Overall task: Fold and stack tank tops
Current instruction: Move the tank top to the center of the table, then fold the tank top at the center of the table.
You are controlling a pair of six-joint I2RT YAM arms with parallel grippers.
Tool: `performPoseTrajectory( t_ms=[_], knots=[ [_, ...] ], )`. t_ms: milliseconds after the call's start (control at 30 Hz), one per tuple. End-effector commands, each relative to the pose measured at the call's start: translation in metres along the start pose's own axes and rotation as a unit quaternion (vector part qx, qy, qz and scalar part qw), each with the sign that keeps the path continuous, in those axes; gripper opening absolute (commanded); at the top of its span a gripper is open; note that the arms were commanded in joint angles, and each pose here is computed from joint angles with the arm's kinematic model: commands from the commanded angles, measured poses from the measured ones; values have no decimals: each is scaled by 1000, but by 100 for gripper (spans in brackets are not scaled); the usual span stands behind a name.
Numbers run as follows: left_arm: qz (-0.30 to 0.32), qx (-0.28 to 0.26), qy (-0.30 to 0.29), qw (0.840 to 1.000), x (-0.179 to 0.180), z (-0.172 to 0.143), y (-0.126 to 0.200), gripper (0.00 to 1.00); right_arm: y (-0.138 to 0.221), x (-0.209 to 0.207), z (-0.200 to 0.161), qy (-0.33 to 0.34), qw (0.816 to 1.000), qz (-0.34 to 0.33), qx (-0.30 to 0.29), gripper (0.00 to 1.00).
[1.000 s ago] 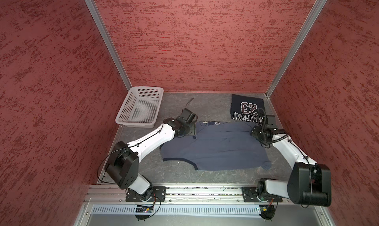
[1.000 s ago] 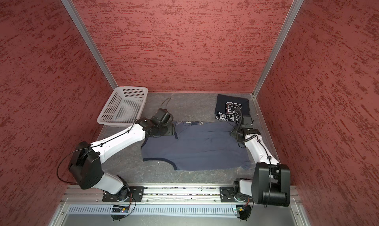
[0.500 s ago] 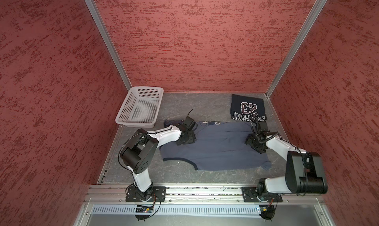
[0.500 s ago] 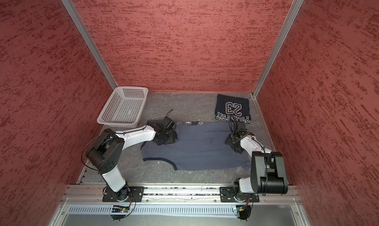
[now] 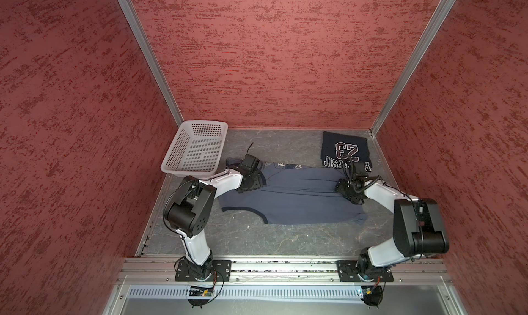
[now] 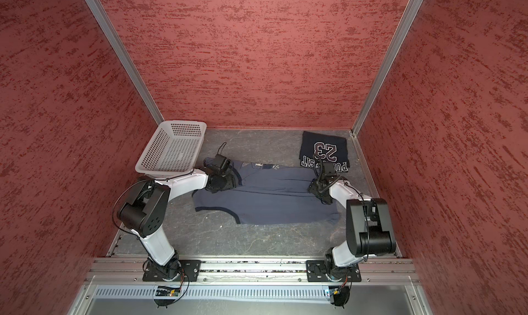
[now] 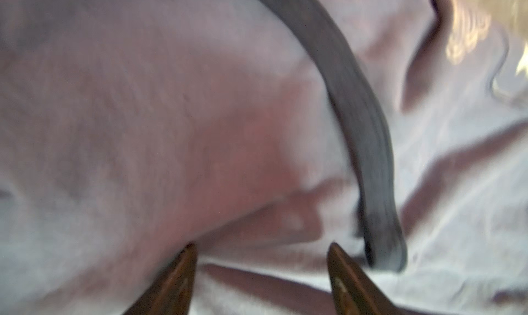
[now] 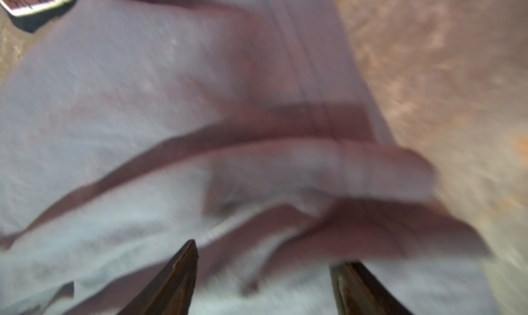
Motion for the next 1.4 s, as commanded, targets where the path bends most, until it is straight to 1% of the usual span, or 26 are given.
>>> performPoseTrajectory(
  t_ms=[0, 100, 167, 233, 333, 433, 500, 633, 833, 1033, 1133, 1300, 1367],
  knots=[
    [-13, -16, -62, 998, -19, -12, 46, 78, 27, -11, -13, -6, 999, -32, 2, 74],
    [-19, -8, -113, 993, -23, -42, 72, 78, 40, -22, -34, -22, 998, -55, 11, 74],
    [-17, 6, -142, 990, -20, -66, 83, 77, 49, -23, -44, -48, 998, -48, 2, 72],
    [-19, 28, -166, 986, -16, -94, 91, 75, 53, -23, -53, -73, 996, -43, 8, 71],
    [-25, 58, -179, 982, -9, -128, 96, 71, 56, -30, -64, -87, 994, -70, 18, 71],
    [-31, 79, -183, 979, -6, -150, 95, 66, 58, -37, -70, -96, 991, -93, 16, 71],
    [-32, 90, -179, 979, -5, -157, 90, 63, 57, -40, -72, -104, 990, -99, 16, 70],
    [-25, 98, -179, 979, -3, -167, 73, 59, 49, -43, -81, -125, 987, -102, 24, 68],
    [-23, 99, -180, 978, -7, -170, 53, 55, 40, -51, -91, -159, 981, -107, 38, 65],
    [-18, 103, -185, 977, -8, -171, 41, 47, 33, -57, -90, -168, 978, -113, 40, 61],
    [-15, 104, -188, 976, -6, -170, 38, 42, 29, -57, -86, -164, 979, -116, 37, 54],
    [-18, 110, -189, 976, -4, -168, 37, 28, 27, -57, -79, -153, 980, -123, 31, 26],
    [-21, 106, -189, 976, -4, -166, 39, 23, 30, -59, -76, -147, 980, -133, 26, 20]
  ],
)
Point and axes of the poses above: each gripper's point midway between its finger pads, its own y axis back along the fingers, its own x axis along the line the jaws close on, z = x × y, the point moved 5 cm from there along y, back along the fingers, and after that the axes turned 14 degrees about y, right-handed, at the moved point
